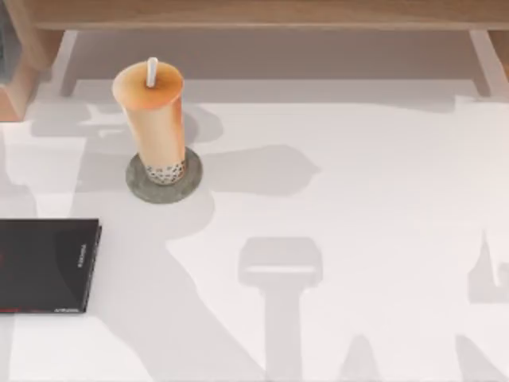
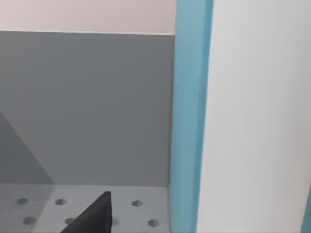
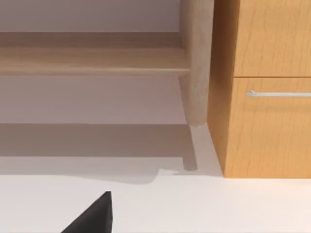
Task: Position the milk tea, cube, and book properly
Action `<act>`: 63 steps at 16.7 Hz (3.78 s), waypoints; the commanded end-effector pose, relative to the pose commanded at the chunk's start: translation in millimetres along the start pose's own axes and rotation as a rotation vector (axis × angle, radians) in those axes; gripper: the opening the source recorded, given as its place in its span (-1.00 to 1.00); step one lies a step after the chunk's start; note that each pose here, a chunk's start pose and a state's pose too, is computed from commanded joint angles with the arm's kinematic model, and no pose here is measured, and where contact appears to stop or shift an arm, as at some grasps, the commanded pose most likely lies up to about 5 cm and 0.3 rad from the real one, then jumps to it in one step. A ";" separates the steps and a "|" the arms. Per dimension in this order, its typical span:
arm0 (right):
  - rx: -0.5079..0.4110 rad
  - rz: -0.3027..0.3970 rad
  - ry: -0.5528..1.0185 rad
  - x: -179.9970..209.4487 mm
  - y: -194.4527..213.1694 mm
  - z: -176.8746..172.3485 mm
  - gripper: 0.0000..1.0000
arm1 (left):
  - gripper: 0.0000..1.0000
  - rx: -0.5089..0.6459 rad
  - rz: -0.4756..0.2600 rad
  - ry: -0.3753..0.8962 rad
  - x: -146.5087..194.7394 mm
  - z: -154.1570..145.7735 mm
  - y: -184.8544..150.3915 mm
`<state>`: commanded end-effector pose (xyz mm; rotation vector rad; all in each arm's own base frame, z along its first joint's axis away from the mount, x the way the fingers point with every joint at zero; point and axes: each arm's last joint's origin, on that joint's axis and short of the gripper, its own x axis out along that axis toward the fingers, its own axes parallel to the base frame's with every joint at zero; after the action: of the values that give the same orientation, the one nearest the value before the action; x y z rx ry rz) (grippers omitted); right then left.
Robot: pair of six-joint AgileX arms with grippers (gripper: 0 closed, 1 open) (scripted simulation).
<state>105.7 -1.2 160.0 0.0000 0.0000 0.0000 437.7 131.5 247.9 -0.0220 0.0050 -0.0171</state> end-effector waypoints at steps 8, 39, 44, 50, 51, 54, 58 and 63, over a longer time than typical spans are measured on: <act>0.000 0.000 0.000 0.0 0.0 0.0 1.00 | 1.00 0.000 0.001 0.000 8.1 13.2 -8.9; 0.000 0.000 0.000 0.0 0.0 0.0 1.00 | -1.00 0.003 0.002 -0.004 29.2 1.1 0.8; 0.000 0.000 0.000 0.0 0.0 0.0 1.00 | -1.00 0.043 0.012 -0.109 16.1 24.2 11.4; 0.000 0.000 0.000 0.0 0.0 0.0 1.00 | -1.00 0.035 0.041 -0.093 11.3 29.6 21.8; 0.000 0.000 0.000 0.0 0.0 0.0 1.00 | -1.00 0.027 0.037 -0.070 13.4 25.9 18.6; 0.000 0.000 0.000 0.0 0.0 0.0 1.00 | -1.00 0.006 0.012 -0.012 18.7 13.5 5.5; 0.000 0.000 0.000 0.0 0.0 0.0 1.00 | -1.00 0.002 0.001 -0.001 19.6 10.3 0.2; 0.000 0.000 0.000 0.0 0.0 0.0 1.00 | -1.00 0.038 0.003 -0.016 14.1 16.7 3.5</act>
<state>105.7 -1.2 160.0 0.0000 0.0000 0.0000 451.9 135.1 264.4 0.0158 -0.0111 -0.0139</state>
